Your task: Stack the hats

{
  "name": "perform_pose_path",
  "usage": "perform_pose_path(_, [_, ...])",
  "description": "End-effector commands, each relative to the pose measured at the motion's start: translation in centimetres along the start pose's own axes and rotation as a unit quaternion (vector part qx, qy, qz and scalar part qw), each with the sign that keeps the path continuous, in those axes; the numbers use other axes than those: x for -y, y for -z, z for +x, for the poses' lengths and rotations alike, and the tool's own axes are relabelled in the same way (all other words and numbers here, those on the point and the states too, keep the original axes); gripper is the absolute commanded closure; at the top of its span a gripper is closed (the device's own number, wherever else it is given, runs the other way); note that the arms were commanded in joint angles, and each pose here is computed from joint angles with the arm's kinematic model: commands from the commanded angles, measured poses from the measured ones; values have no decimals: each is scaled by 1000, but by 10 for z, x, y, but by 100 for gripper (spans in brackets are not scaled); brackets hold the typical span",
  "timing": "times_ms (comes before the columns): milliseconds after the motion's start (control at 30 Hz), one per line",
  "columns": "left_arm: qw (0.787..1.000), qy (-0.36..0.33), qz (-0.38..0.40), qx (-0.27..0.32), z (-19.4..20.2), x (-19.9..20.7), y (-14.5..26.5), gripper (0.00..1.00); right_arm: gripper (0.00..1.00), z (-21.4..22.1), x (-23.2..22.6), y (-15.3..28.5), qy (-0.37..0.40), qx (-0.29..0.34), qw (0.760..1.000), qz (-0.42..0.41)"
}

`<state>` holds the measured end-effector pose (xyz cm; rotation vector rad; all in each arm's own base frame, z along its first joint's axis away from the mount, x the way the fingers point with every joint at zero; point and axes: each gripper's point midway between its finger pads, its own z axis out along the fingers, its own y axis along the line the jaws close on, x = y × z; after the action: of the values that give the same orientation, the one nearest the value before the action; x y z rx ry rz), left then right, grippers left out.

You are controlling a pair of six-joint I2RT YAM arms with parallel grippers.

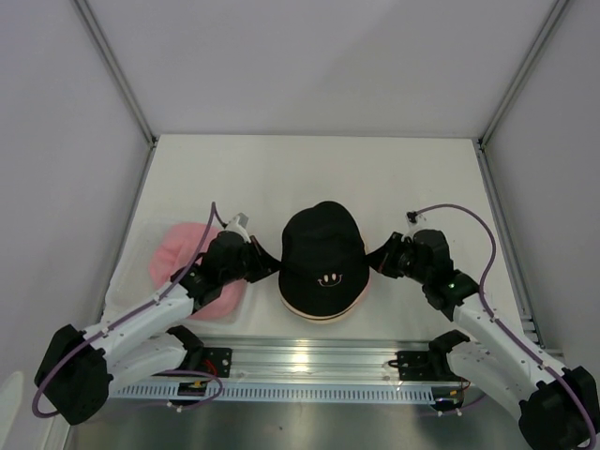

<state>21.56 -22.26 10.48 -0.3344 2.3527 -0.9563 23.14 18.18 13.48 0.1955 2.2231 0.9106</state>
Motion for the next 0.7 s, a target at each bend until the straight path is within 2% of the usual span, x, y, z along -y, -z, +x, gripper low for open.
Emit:
perform_pose_path(0, [985,-35,-165,-40,31,-86,17,99,100,61,87,10,10,-86,984,156])
perform_pose_path(133, [983,-41,-178,-37,33,-94,25,99,100,70,91,7,12,-94,984,148])
perform_pose_path(300, [986,-54,-152,-30,25,-77,34,99,100,59,77,9,24,-77,989,123])
perform_pose_path(367, [986,-65,-148,-29,22,-74,36,99,81,50,68,11,31,-65,991,111])
perform_pose_path(400, [986,-68,-148,-29,20,-72,38,99,66,46,64,15,33,-59,992,109])
perform_pose_path(433, [987,-74,-142,-26,15,-64,39,98,40,42,62,17,38,-55,992,109])
perform_pose_path(467, [985,-78,-152,-33,17,-67,44,97,30,36,60,19,43,-48,992,112])
perform_pose_path(500, [984,-83,-158,-31,14,-66,47,89,22,26,53,26,49,-42,991,116])
perform_pose_path(533, [985,-93,-144,-15,0,-49,54,82,13,18,49,30,61,-35,990,118])
perform_pose_path(567, [984,-99,-146,-11,-4,-46,60,64,11,9,48,35,67,-22,989,131])
perform_pose_path(600, [981,-113,-154,-12,-6,-48,68,55,7,-5,36,43,71,-9,989,127])
perform_pose_path(667, [985,-121,-120,37,-30,-18,90,32,7,-23,24,50,78,13,989,127])
